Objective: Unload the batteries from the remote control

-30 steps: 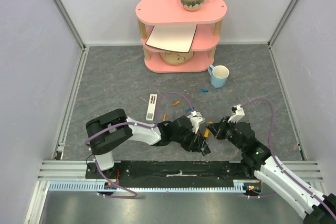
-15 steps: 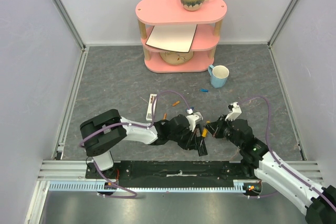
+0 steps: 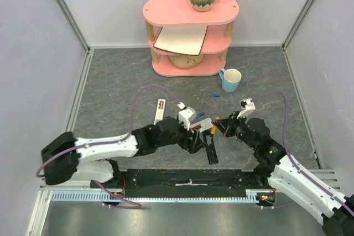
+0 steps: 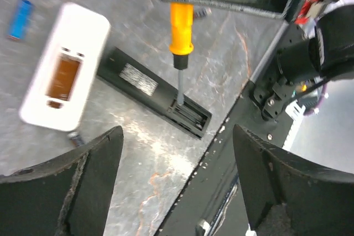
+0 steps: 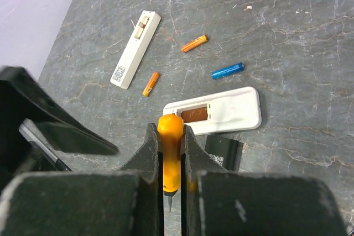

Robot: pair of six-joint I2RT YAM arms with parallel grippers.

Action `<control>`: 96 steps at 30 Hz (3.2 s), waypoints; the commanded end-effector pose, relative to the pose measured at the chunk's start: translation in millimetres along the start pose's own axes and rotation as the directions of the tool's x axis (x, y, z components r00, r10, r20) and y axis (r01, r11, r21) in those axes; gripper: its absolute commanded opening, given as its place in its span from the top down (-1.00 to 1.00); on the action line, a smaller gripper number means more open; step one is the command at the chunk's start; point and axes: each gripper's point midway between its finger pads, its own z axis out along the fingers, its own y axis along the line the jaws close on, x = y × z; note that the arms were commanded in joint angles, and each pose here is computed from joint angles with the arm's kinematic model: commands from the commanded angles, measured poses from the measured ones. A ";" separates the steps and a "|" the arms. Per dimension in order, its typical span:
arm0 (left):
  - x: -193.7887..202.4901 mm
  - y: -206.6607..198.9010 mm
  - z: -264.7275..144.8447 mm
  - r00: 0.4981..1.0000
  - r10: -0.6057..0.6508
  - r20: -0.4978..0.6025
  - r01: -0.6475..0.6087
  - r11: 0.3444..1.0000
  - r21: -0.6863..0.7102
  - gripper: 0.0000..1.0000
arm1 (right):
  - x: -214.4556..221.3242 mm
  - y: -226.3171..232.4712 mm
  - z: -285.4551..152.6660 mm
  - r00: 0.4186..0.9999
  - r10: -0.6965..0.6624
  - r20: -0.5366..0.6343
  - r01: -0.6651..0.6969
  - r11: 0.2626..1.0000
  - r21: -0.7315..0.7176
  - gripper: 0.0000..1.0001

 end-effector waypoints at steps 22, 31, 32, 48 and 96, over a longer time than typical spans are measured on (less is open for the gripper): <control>-32.8 70.6 -88.3 0.979 0.161 0.124 -0.095 0.902 -0.421 -0.98 | -7.4 -74.7 22.9 0.973 -0.095 -0.212 0.173 0.905 0.388 1.00; -25.7 67.2 -77.1 0.986 0.149 0.081 -0.105 0.912 -0.397 -0.96 | 25.9 -104.2 36.2 0.934 -0.053 -0.353 0.207 0.886 0.414 0.92; -23.7 67.6 -75.7 0.986 0.148 0.073 -0.107 0.912 -0.396 -0.96 | 25.1 -105.2 37.4 0.934 -0.056 -0.352 0.209 0.886 0.414 0.89; -22.9 65.5 -69.2 0.987 0.133 0.091 -0.089 0.922 -0.378 -0.98 | -17.7 -89.0 26.6 0.973 -0.134 -0.185 0.199 0.895 0.399 -0.96; -117.6 192.5 -250.7 0.761 -0.022 0.648 0.464 0.717 -0.520 -0.99 | -87.7 -65.5 -29.4 0.967 -0.211 0.143 0.132 0.895 0.427 -0.96</control>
